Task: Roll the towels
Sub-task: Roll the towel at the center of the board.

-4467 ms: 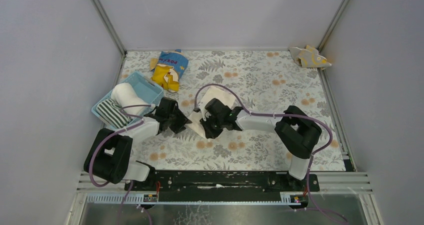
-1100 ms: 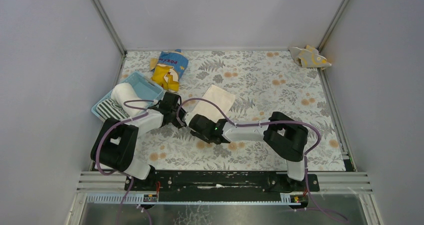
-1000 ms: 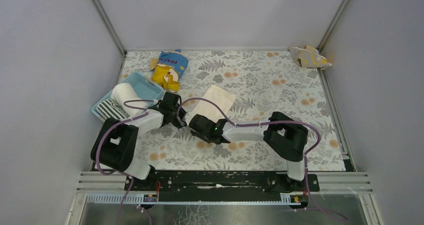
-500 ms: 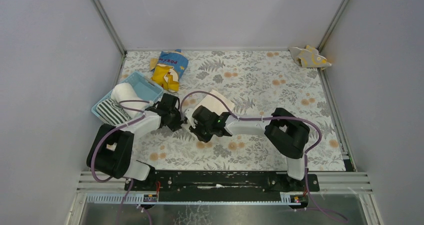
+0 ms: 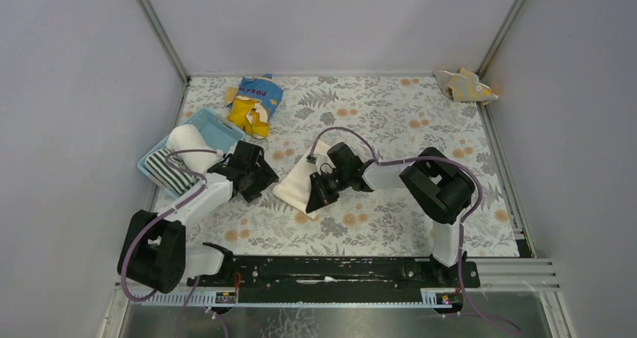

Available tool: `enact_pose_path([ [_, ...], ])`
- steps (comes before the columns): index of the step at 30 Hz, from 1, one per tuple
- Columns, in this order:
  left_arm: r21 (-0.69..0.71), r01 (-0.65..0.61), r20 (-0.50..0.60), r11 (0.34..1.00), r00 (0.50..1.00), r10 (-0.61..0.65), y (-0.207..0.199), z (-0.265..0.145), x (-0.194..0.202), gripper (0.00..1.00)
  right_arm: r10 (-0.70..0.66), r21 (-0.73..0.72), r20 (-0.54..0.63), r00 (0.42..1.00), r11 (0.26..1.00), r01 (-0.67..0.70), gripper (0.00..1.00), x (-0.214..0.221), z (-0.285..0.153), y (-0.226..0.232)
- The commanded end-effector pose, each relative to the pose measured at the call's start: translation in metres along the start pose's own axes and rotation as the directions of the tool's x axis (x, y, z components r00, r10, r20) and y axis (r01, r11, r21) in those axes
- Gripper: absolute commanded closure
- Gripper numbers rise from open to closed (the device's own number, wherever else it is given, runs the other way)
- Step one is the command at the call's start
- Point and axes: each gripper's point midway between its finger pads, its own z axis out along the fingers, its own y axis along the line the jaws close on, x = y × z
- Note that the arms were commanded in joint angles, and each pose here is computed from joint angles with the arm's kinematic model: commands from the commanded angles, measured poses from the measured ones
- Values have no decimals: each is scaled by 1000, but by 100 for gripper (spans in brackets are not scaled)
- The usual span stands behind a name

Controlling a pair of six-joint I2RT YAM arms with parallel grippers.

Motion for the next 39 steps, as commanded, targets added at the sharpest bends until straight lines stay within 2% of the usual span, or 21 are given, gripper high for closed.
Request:
enact_pose_path([
  [1, 55, -11, 43, 998, 999, 8, -9, -19, -11, 31, 200, -218, -6, 980, 956, -196, 100, 1, -5, 17],
  [4, 83, -9, 17, 997, 1000, 7, -10, -25, -5, 28, 304, -304, 54, 951, 912, -274, 100, -11, -13, 10],
  [11, 152, 29, -50, 988, 999, -21, -13, -27, 14, 27, 488, -353, 51, 871, 825, -441, 100, -9, -17, -13],
  [20, 231, 55, -102, 971, 994, -32, -35, -19, 20, 30, 538, -279, 13, 843, 811, -514, 100, -1, -8, -29],
  [24, 237, 64, -92, 969, 995, -43, -41, -12, 17, 31, 550, -259, 7, 835, 808, -530, 100, 1, -5, -34],
  [34, 192, 25, -82, 981, 997, -9, -50, 18, 15, 51, 529, -219, 7, 848, 829, -515, 99, 0, -6, -36],
  [39, 120, -3, -87, 993, 996, 14, -39, 31, 16, 67, 435, -176, 25, 900, 888, -424, 91, -8, -13, -32],
])
